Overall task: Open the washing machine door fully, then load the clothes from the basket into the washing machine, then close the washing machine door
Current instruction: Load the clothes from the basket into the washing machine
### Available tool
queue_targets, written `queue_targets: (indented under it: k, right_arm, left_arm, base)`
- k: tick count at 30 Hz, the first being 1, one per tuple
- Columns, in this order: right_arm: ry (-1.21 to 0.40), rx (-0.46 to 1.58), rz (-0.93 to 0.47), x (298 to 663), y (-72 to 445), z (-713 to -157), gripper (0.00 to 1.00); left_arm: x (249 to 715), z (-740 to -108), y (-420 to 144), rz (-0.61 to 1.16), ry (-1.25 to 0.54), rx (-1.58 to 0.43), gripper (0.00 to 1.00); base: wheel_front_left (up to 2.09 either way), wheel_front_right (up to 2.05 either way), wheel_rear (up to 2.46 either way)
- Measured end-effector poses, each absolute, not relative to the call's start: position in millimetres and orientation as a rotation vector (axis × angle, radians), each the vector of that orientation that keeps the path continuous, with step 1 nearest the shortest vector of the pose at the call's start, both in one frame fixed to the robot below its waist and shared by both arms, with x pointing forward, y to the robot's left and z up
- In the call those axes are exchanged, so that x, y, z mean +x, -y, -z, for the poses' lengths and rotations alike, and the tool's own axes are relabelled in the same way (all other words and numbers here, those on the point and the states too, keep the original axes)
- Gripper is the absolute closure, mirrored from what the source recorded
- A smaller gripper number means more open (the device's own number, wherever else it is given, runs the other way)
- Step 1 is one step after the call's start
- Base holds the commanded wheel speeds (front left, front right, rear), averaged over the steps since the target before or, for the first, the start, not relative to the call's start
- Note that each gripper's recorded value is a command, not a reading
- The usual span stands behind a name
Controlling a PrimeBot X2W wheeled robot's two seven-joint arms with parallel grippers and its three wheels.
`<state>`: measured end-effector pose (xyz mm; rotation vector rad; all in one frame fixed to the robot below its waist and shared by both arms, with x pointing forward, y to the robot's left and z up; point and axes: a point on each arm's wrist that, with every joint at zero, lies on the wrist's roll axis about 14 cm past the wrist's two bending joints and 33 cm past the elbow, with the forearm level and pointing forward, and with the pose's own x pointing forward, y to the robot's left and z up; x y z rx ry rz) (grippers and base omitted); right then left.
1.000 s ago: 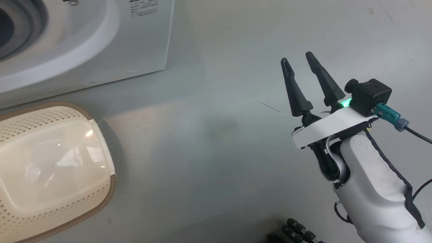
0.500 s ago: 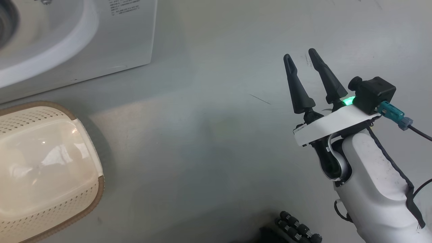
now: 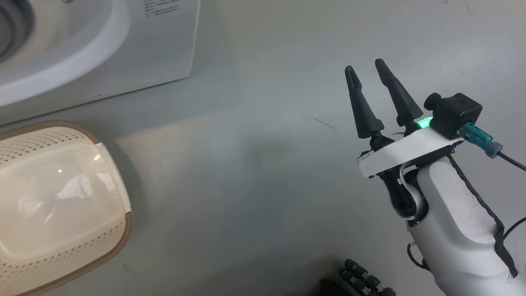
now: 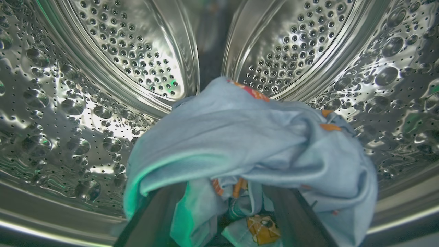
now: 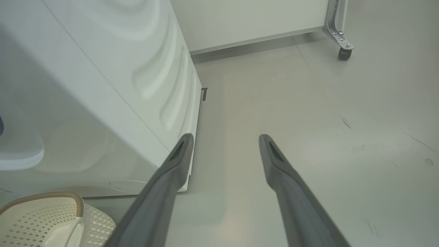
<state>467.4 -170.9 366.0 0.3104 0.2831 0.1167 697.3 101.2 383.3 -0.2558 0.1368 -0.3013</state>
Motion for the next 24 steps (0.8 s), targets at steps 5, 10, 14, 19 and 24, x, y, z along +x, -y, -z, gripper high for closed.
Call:
queue_targets:
  k: [5, 10, 14, 19, 24]
  right_arm:
    - [-0.270, 0.312, -0.117, 468.7, 170.9, -371.4, 0.00]
    - [-0.253, 0.314, -0.126, 469.7, 168.2, -379.2, 0.00]
    - [-0.231, 0.313, -0.130, 471.3, 168.4, -388.2, 0.00]
    - [-0.213, 0.314, -0.142, 472.4, 165.1, -396.3, 0.00]
    - [-0.188, 0.316, -0.158, 472.7, 160.6, -407.9, 0.00]
  left_arm:
    - [692.3, -385.5, -99.6, 0.296, -0.147, -0.264, 0.00]
    - [679.2, -381.0, -102.5, 0.298, -0.173, -0.242, 0.00]
    - [667.3, -384.3, -101.3, 0.306, -0.176, -0.231, 0.00]
    - [655.8, -385.3, -103.7, 0.307, -0.185, -0.221, 0.00]
    - [640.8, -388.6, -110.3, 0.297, -0.192, -0.213, 0.00]
  base:
    - [0.00, 0.00, 0.00]
    - [0.00, 0.00, 0.00]
    - [0.00, 0.00, 0.00]
    - [0.00, 0.00, 0.00]
    - [0.00, 0.00, 0.00]
